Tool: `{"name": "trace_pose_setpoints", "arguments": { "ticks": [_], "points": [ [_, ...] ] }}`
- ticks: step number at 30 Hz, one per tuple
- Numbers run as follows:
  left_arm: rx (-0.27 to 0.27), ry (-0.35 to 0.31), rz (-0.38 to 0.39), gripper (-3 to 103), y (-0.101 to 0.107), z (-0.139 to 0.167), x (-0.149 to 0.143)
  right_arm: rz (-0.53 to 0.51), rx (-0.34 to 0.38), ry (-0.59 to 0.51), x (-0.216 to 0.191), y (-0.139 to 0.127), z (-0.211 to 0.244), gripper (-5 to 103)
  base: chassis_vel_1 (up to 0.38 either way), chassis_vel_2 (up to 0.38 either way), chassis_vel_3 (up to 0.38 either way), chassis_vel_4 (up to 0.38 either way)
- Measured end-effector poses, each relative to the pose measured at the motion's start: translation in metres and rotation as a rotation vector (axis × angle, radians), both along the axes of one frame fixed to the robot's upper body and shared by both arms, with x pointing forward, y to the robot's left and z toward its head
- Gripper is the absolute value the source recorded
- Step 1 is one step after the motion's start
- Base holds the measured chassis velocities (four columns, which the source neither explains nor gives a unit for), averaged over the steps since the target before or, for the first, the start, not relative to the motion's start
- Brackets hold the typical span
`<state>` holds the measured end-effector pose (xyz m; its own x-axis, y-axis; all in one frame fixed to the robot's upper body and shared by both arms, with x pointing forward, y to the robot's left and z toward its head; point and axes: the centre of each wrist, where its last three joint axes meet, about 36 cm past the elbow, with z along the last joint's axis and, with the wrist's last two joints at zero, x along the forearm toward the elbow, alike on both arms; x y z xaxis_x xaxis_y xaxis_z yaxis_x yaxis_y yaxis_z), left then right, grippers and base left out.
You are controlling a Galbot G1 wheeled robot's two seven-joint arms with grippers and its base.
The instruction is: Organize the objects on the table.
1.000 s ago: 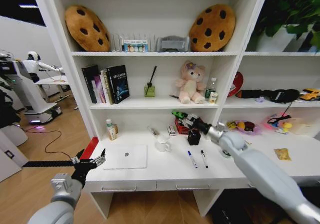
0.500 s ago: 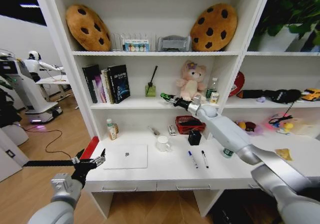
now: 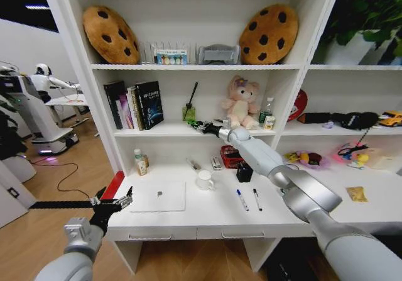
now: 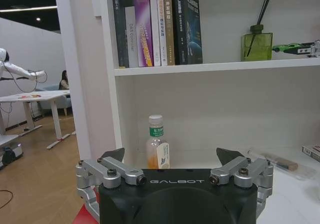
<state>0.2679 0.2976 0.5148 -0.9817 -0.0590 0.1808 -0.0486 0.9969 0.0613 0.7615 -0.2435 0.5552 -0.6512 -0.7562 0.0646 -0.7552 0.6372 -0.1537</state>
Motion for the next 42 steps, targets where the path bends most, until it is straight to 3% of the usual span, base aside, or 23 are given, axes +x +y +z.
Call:
{"name": "trace_pose_setpoints", "arguments": {
  "ticks": [7, 17, 19, 24, 27, 32, 35, 39, 40, 42],
  "points": [
    [0.000, 0.000, 0.000, 100, 0.000, 0.000, 0.000, -0.005, 0.000, 0.001, -0.003, -0.002, -0.005, 35, 0.000, 0.000, 0.000, 0.000],
    [0.000, 0.000, 0.001, 100, 0.000, 0.000, 0.000, -0.018, 0.003, -0.008, -0.004, -0.011, 0.004, 73, 0.000, 0.000, 0.000, 0.000],
    [0.000, 0.000, 0.001, 100, 0.000, 0.000, 0.000, -0.029, 0.011, -0.011, -0.008, -0.019, 0.010, 84, 0.000, 0.000, 0.000, 0.000],
    [0.000, 0.000, 0.001, 100, 0.000, 0.000, 0.000, -0.082, 0.039, -0.047, -0.026, -0.038, 0.026, 98, 0.000, 0.000, 0.000, 0.000],
    [0.000, 0.000, 0.001, 100, 0.000, 0.000, 0.000, -0.152, 0.098, -0.086, -0.062, -0.051, 0.040, 99, 0.000, 0.000, 0.000, 0.000],
    [0.000, 0.000, 0.001, 100, 0.000, 0.000, 0.000, -0.181, 0.164, -0.120, -0.115, -0.044, 0.062, 100, 0.000, 0.000, 0.000, 0.000],
    [0.000, 0.000, 0.001, 100, 0.000, 0.000, 0.000, -0.288, 0.223, -0.148, -0.188, -0.052, 0.073, 100, 0.000, 0.000, 0.000, 0.000],
    [0.000, 0.000, 0.001, 100, 0.000, 0.000, 0.000, -0.370, 0.200, -0.146, -0.237, -0.073, 0.070, 100, 0.000, 0.000, 0.000, 0.000],
    [0.000, 0.000, 0.001, 100, 0.000, 0.000, 0.000, -0.437, 0.137, -0.160, -0.264, -0.091, 0.067, 100, 0.000, 0.000, 0.000, 0.000],
    [0.000, 0.000, 0.001, 100, 0.000, 0.000, 0.000, -0.489, 0.101, -0.187, -0.281, -0.106, 0.064, 100, 0.000, 0.000, 0.000, 0.000]
  ]
}}
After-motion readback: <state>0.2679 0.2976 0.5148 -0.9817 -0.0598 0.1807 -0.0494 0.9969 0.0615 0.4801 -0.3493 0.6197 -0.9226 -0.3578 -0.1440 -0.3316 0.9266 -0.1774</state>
